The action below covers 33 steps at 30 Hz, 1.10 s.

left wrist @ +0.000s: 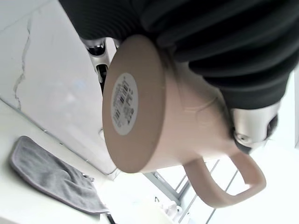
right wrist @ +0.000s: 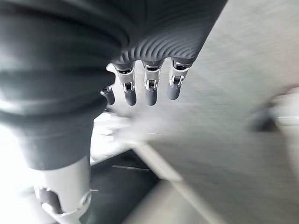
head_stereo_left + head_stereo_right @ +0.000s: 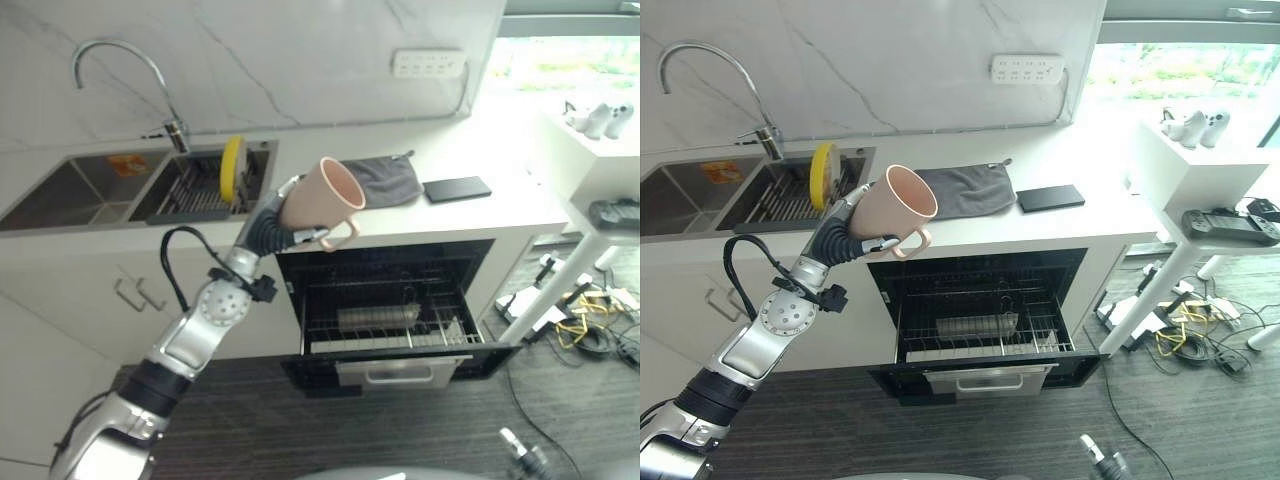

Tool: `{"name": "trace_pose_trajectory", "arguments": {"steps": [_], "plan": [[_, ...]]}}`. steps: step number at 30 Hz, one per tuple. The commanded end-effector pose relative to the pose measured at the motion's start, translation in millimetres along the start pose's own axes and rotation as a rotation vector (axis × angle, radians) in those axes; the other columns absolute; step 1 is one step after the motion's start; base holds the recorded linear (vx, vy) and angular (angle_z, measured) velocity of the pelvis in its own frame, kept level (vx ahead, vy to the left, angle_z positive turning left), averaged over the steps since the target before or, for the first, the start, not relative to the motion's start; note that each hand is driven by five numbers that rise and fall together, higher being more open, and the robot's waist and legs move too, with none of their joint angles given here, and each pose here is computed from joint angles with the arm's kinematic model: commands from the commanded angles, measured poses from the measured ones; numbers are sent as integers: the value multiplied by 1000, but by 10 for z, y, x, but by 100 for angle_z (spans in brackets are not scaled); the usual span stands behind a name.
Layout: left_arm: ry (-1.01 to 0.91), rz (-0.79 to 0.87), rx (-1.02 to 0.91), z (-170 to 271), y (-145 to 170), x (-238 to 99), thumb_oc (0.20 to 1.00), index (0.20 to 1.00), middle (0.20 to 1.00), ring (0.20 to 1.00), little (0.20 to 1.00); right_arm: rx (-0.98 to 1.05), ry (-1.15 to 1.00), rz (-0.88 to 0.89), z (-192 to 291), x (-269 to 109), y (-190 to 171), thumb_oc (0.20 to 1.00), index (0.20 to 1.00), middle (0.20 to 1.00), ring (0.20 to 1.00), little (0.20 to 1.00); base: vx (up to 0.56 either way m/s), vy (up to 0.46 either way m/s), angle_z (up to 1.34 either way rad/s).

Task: Place the dishes in the dishwasher.

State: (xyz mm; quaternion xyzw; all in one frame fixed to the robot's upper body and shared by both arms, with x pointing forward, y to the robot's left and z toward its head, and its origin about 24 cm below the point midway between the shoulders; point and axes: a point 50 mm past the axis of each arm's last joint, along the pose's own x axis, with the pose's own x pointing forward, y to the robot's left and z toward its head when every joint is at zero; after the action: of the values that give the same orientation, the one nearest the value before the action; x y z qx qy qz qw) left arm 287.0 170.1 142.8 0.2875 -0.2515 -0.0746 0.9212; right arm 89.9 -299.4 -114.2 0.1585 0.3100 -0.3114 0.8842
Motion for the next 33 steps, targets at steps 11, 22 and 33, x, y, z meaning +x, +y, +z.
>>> {"name": "trace_pose_trajectory", "arguments": {"steps": [11,22,33], "plan": [[-35,458,-482,8,216,-73,200,200,200,200,200,135,-1167,432,2165,-865,1217,1000,1000,1000,1000,1000,-1,-1,-21],[-50,-122,-1366,205,-499,75,200,200,200,200,200,82,-934,1132,2138,-1148,2027,1000,1000,1000,1000,1000,0,10,-6],[-49,-584,-1440,311,-910,3,200,200,200,200,200,4,-836,1281,2145,-1251,2403,1000,1000,1000,1000,1000,25,0,11]]}}
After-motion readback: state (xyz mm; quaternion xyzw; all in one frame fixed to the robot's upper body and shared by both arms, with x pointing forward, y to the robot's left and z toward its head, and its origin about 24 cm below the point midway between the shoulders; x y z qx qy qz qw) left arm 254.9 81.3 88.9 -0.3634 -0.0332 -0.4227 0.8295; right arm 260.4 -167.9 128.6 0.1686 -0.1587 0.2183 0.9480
